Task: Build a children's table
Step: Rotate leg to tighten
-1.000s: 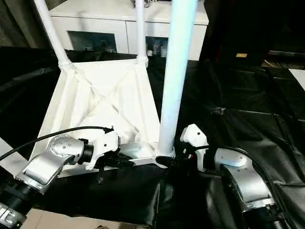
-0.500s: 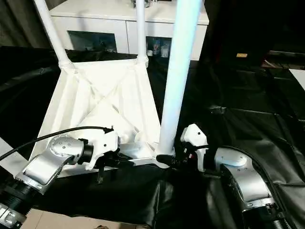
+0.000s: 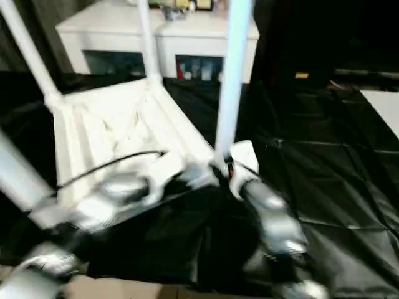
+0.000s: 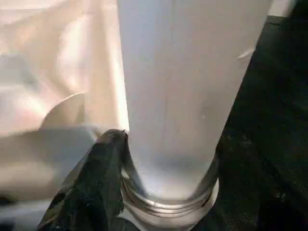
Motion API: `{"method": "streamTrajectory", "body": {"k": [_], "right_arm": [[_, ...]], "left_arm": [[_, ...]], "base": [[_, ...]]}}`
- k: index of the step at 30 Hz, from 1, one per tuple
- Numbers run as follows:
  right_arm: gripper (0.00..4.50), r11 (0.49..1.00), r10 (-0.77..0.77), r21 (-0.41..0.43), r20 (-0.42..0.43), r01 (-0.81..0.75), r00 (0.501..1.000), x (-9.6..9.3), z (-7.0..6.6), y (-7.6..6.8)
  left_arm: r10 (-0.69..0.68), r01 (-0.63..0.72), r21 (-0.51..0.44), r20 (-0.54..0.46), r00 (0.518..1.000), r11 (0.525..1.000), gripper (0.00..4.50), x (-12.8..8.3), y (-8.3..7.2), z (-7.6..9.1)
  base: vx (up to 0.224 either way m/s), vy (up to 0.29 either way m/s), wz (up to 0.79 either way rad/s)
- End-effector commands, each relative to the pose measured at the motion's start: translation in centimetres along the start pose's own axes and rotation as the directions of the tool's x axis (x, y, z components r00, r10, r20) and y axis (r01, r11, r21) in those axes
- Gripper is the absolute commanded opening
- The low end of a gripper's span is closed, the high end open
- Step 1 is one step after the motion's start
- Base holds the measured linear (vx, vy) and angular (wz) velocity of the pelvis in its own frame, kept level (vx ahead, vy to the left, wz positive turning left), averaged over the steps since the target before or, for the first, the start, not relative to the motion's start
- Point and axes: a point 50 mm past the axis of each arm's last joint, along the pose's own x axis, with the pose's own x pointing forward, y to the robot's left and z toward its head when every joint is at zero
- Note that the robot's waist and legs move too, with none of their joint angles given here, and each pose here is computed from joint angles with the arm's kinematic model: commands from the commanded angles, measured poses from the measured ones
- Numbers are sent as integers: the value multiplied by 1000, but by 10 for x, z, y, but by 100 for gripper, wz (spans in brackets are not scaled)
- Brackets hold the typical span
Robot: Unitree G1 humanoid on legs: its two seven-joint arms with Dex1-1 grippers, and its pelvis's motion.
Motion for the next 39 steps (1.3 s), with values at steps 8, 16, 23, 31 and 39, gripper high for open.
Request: {"method": "streamTrajectory", "body": {"k": [8,16,23,31,39], "right_arm": [[359,984,175,22,105,-178,979,-2,14,29],[378,881,440,-200,7,-430,898,-42,15,-28],[378,747,609,-264,-96,-610,787,-67,5,-36],[361,677,691,-234,-123,-697,712,-67,-2,-23],[297,667,682,-237,-187,-706,707,-68,-11,-31]], "left_arm": [[124,-124,-13,3,992,992,0,1,13,0],[-204,196,165,33,978,967,0,-31,1,-14],[-421,412,172,20,907,895,0,-54,-12,-20],[-468,457,166,33,883,874,0,-61,-15,-20],[-450,441,166,19,893,882,0,-64,-11,-23]], "base": [[0,0,0],[7,-2,0],[0,0,0],[0,0,0],[0,0,0]]}}
